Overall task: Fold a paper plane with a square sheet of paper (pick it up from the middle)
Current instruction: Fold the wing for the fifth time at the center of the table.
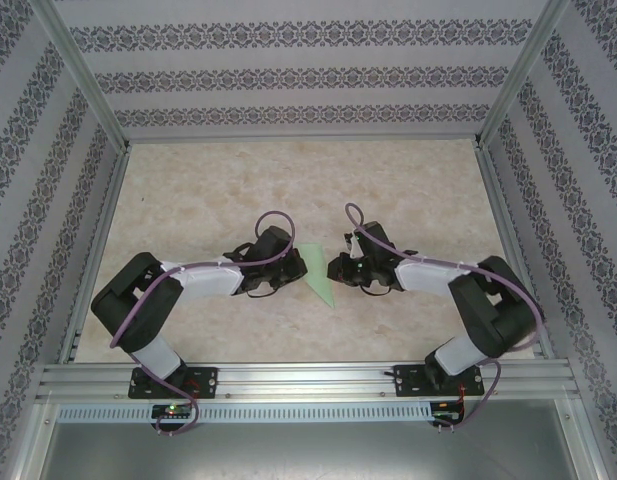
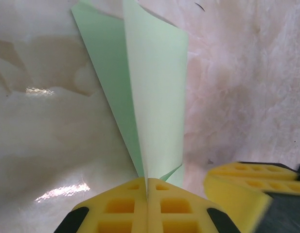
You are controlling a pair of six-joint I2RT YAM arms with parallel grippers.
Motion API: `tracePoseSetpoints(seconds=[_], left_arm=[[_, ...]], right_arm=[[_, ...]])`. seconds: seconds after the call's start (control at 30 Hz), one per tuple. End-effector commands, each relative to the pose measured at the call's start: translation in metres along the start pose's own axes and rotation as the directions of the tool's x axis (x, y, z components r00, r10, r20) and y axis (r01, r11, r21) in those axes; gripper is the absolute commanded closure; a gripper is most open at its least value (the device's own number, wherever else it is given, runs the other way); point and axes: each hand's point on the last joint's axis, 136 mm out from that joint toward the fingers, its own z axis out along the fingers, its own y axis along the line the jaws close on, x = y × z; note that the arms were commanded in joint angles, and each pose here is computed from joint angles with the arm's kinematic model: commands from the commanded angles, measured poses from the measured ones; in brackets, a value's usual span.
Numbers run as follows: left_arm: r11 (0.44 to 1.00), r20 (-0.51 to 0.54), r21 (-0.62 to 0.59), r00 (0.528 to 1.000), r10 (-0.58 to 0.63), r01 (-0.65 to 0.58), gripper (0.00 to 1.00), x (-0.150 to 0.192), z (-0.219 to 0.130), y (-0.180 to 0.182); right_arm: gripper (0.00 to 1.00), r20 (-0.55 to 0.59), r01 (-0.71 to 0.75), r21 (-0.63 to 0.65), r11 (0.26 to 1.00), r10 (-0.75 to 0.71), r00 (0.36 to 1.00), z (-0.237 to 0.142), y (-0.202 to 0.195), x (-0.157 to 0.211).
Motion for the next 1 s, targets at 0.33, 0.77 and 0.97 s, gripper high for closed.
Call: tracePoseSetpoints(seconds=[0.33,0.77,0.97], left_arm=[[1.0,-0.033,-0.005,0.999,0.022,-0.023,0.97,0.004,0.001,-0.009],[0.999,-0.037,-0.004,0.999,0.032,-0.032,0.97,0.004,0.0,-0.009],[0.999,-0.035,-0.001,0.999,0.032,-0.032,0.97,0.004,0.0,-0.01]], right_arm=[[0.68,0.15,0.442,0.254,0.86,-0.486,0.861,-0.026,0.006,0.033],[0.68,0.164,0.701,0.35,0.622,-0.777,0.607,-0.008,0.039,0.049],[0.67,0.15,0.74,0.389,0.548,-0.831,0.536,-0.006,0.042,0.053]])
